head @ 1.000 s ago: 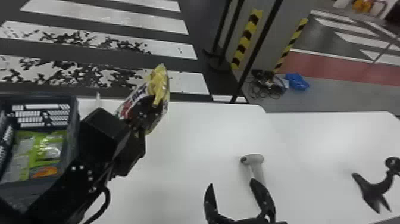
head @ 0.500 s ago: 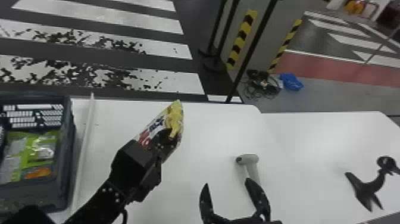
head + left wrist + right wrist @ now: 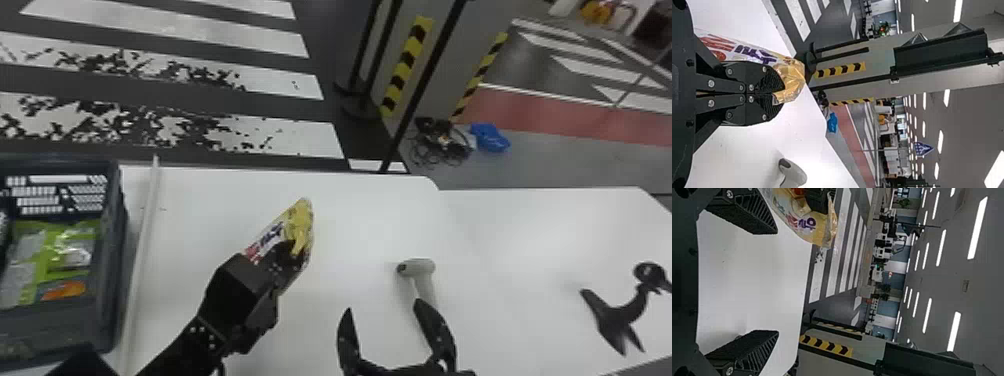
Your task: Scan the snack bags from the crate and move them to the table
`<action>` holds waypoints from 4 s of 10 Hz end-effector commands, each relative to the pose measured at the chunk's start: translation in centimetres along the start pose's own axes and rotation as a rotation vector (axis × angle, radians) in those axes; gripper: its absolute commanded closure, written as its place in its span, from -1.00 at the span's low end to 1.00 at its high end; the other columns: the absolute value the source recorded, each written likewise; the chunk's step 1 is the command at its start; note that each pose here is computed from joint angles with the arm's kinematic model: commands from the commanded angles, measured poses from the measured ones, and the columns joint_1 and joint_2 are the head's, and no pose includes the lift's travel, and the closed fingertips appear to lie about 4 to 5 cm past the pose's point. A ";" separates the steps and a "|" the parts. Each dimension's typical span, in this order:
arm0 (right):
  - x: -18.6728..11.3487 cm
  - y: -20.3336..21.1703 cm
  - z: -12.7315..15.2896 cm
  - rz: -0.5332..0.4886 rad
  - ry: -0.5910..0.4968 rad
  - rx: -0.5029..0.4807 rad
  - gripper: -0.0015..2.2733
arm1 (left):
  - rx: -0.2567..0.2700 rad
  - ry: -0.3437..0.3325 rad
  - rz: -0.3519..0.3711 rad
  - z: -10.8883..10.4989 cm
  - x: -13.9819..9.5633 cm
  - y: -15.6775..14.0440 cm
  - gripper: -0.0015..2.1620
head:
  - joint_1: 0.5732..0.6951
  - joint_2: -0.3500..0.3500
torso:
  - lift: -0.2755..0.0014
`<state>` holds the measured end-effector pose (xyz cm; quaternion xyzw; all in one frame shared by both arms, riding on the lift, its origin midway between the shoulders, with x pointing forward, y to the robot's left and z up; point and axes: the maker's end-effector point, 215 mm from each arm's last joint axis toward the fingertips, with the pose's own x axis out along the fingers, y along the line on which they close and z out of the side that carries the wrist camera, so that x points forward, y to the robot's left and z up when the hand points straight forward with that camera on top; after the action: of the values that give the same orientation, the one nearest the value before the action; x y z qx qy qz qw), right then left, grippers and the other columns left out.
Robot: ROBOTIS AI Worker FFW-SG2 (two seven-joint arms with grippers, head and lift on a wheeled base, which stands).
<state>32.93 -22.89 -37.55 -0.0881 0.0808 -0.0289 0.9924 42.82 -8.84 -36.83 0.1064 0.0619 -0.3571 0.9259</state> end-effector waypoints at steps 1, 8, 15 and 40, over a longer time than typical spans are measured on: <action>0.0 0.0 0.0 0.000 0.000 0.000 -0.92 | -0.007 0.003 -0.015 -0.2 0.1 -0.7 0.77 | 1.00 -1.00 | 0.30; -0.1 0.0 0.1 0.000 -0.003 -0.001 -0.92 | -0.028 0.067 -0.067 -1.9 -0.1 -2.2 -0.97 | 1.00 -1.00 | 0.30; 0.0 0.0 0.1 -0.008 -0.008 -0.003 -0.92 | -0.091 0.007 -0.054 2.7 -3.1 -1.7 -0.97 | 1.00 -1.00 | 0.30; 1.5 16.4 -5.0 0.473 0.147 -0.226 -0.90 | -0.255 -0.024 0.532 -3.7 -23.5 24.2 -0.97 | 1.00 0.65 | 0.30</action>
<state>34.22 -8.28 -45.38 -0.1749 0.1688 0.2039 0.9483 41.69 24.98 -32.13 -0.0030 0.0638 -0.0915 0.9938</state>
